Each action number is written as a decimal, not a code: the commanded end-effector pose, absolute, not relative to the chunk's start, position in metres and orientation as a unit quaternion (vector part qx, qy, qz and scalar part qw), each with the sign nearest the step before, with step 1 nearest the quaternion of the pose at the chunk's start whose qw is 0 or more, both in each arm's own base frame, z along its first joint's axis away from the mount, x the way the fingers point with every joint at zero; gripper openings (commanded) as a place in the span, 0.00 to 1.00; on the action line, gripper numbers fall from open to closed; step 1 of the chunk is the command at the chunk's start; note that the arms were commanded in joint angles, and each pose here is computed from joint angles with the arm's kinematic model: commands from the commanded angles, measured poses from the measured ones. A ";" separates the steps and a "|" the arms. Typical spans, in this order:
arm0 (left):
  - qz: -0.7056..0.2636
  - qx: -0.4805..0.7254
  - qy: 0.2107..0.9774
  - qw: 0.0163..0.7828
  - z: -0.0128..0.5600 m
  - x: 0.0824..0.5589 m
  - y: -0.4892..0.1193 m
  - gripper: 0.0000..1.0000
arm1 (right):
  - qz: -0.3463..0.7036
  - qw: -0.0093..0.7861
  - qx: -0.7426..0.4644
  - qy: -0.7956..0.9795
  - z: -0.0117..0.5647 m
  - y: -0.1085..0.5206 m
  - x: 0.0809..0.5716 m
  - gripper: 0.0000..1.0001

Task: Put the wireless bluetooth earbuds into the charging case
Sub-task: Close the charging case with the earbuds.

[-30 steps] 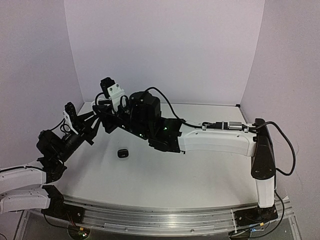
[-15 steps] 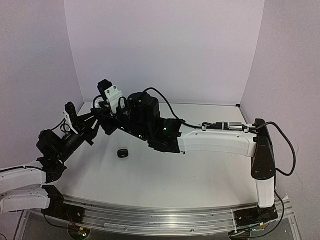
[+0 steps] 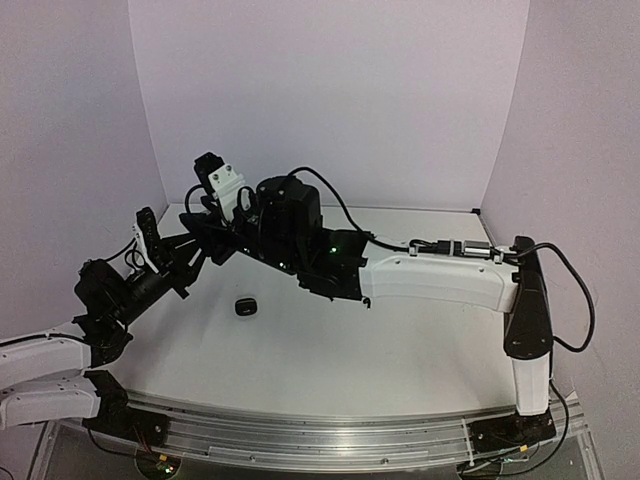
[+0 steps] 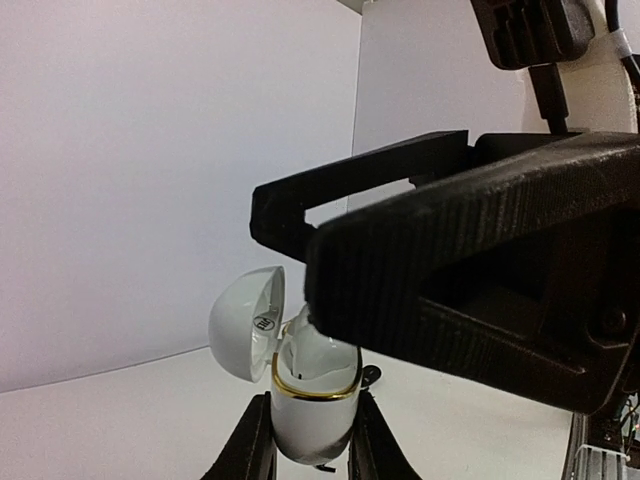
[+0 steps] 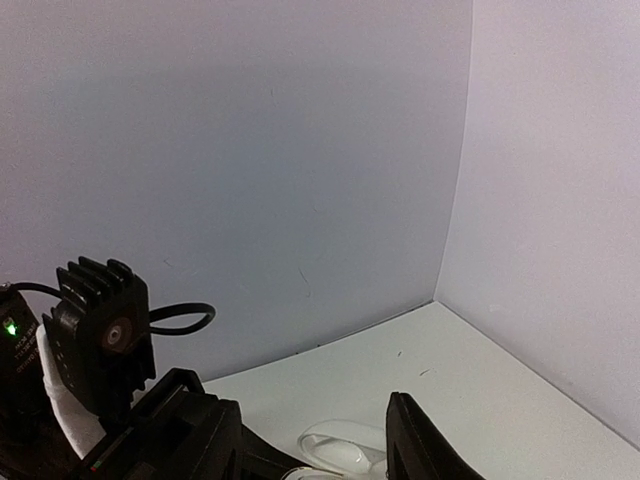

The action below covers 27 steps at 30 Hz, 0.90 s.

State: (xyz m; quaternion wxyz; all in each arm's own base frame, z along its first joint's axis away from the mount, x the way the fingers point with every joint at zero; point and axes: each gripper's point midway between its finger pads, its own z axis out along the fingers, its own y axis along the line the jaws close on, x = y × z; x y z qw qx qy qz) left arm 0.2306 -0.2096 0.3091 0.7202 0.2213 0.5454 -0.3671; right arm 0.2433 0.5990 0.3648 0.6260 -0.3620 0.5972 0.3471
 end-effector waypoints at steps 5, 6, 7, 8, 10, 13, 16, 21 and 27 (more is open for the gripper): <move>-0.375 0.255 0.552 0.700 0.307 0.226 -0.220 0.00 | 0.417 0.644 -0.321 0.555 0.471 0.558 0.221 0.50; -0.368 0.272 0.550 0.699 0.302 0.223 -0.222 0.00 | 0.421 0.640 -0.310 0.563 0.475 0.553 0.224 0.50; -0.362 0.291 0.548 0.696 0.297 0.220 -0.225 0.00 | 0.426 0.633 -0.295 0.575 0.477 0.549 0.228 0.50; -0.356 0.309 0.543 0.695 0.292 0.217 -0.227 0.00 | 0.426 0.625 -0.283 0.590 0.475 0.545 0.236 0.50; -0.330 0.366 0.518 0.699 0.283 0.207 -0.233 0.00 | 0.423 0.594 -0.259 0.633 0.459 0.541 0.253 0.48; -0.291 0.436 0.476 0.706 0.275 0.195 -0.239 0.00 | 0.407 0.528 -0.222 0.712 0.414 0.536 0.283 0.43; -0.252 0.484 0.442 0.712 0.270 0.191 -0.243 0.00 | 0.384 0.478 -0.215 0.760 0.375 0.539 0.291 0.41; -0.216 0.508 0.428 0.716 0.269 0.197 -0.247 0.00 | 0.389 0.399 -0.242 0.794 0.331 0.551 0.275 0.41; -0.201 0.488 0.449 0.721 0.277 0.212 -0.245 0.00 | 0.384 0.333 -0.285 0.812 0.293 0.547 0.241 0.40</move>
